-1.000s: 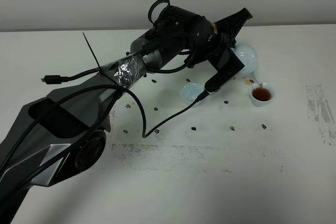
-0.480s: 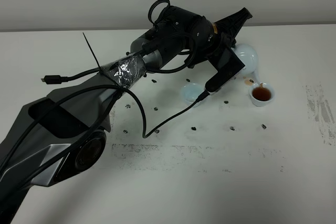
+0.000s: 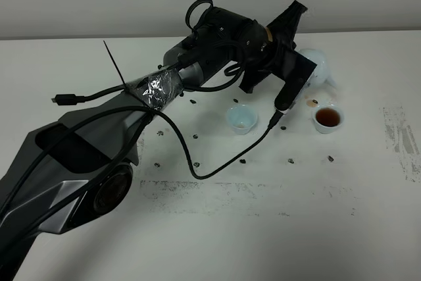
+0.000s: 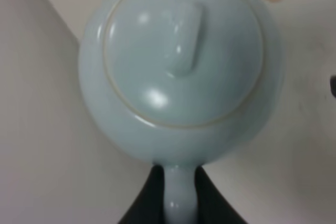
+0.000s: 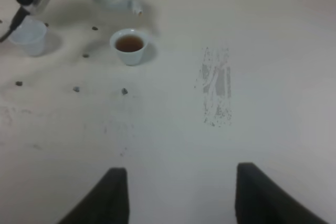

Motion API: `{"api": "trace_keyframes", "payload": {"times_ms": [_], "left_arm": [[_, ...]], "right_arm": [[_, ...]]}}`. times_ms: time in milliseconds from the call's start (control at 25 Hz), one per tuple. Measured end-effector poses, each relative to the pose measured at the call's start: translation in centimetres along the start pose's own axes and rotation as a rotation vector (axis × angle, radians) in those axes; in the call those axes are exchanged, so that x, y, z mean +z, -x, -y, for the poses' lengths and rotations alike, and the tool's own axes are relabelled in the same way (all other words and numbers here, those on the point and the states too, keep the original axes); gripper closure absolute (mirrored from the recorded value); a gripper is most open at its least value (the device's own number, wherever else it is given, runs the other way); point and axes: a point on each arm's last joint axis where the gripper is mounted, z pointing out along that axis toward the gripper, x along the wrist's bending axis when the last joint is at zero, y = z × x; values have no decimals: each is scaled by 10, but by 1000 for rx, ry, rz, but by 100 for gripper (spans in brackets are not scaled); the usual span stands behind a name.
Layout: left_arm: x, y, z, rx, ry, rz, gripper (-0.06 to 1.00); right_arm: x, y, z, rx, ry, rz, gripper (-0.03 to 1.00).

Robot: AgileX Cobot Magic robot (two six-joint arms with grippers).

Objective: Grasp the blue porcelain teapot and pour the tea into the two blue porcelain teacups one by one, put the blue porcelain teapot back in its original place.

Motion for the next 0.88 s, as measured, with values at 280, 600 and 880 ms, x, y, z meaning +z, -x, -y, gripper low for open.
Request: {"api": "trace_keyframes", "payload": {"times_ms": [280, 600, 880], "left_arm": [[-38, -33, -6, -554, -11, -6, 91], [-89, -43, -33, -901, -106, 248, 91], [-93, -35, -62, -916, -77, 380, 91]], "right_arm": [[0, 0, 0, 0, 0, 0, 49], [0, 0, 0, 0, 0, 0, 49], [0, -1, 0, 3, 1, -6, 49]]}}
